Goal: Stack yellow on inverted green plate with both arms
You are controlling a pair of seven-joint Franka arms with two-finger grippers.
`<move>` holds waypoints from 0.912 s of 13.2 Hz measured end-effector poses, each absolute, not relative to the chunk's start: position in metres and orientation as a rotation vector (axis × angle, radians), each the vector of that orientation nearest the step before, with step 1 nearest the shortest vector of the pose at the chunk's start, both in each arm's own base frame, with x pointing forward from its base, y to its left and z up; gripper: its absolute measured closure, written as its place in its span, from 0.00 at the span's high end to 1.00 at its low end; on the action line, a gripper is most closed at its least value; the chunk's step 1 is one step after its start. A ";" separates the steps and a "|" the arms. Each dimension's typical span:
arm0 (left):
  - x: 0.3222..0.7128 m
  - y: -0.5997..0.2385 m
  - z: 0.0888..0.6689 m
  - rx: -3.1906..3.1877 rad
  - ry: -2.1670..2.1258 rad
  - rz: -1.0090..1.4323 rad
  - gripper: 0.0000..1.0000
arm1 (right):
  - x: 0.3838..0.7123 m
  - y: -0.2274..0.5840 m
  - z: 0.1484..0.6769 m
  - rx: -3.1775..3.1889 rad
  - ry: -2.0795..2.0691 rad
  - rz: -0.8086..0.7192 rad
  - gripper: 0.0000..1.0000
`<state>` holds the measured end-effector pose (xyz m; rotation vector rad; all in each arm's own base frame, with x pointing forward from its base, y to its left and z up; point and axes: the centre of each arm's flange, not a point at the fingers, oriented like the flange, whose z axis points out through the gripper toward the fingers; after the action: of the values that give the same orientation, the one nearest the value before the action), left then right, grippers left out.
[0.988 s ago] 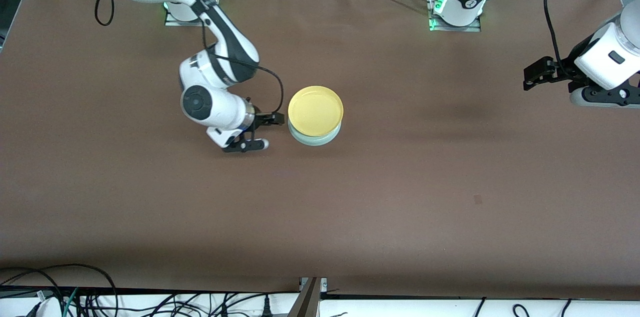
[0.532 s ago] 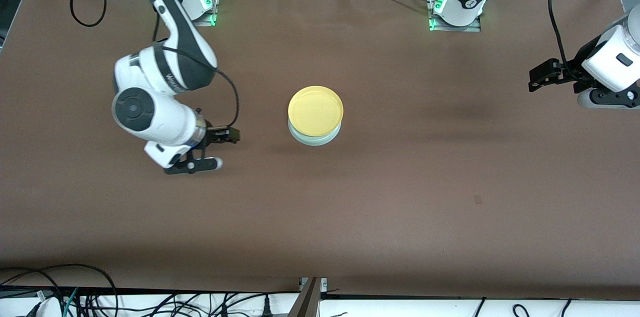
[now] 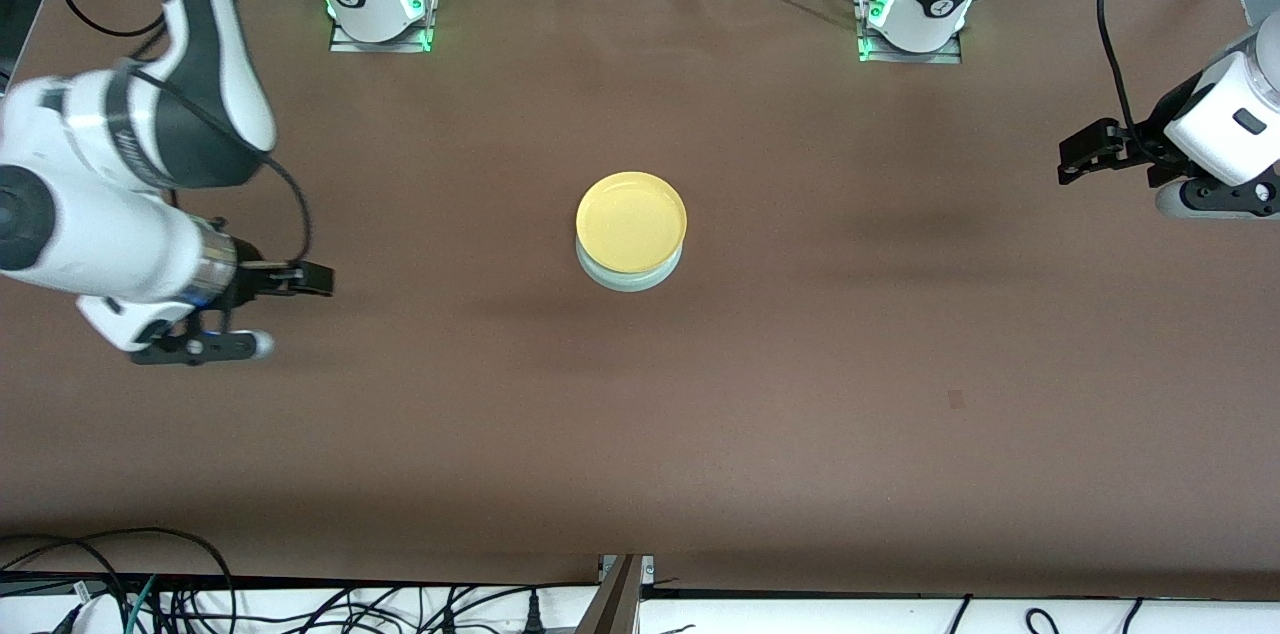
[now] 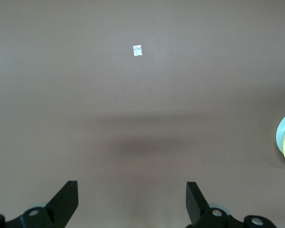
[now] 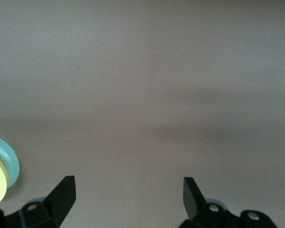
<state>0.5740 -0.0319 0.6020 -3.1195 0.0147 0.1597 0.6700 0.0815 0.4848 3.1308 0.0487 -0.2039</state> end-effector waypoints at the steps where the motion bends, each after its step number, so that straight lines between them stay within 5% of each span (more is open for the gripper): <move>1: 0.574 -0.033 0.602 -3.120 0.017 0.160 1.00 | 0.661 0.064 0.502 3.134 0.015 -0.209 1.00; 7: 0.574 -0.034 0.602 -3.120 0.019 0.160 1.00 | 0.591 0.011 0.586 3.142 -0.092 -0.278 1.00; 12: 0.574 -0.034 0.602 -3.120 0.019 0.160 1.00 | 0.559 -0.004 0.646 3.161 -0.128 -0.126 1.00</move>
<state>0.5739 -0.0336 0.6020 -3.1197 0.0194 0.1597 0.5587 -0.0042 0.6460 3.1609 -0.1280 -0.1264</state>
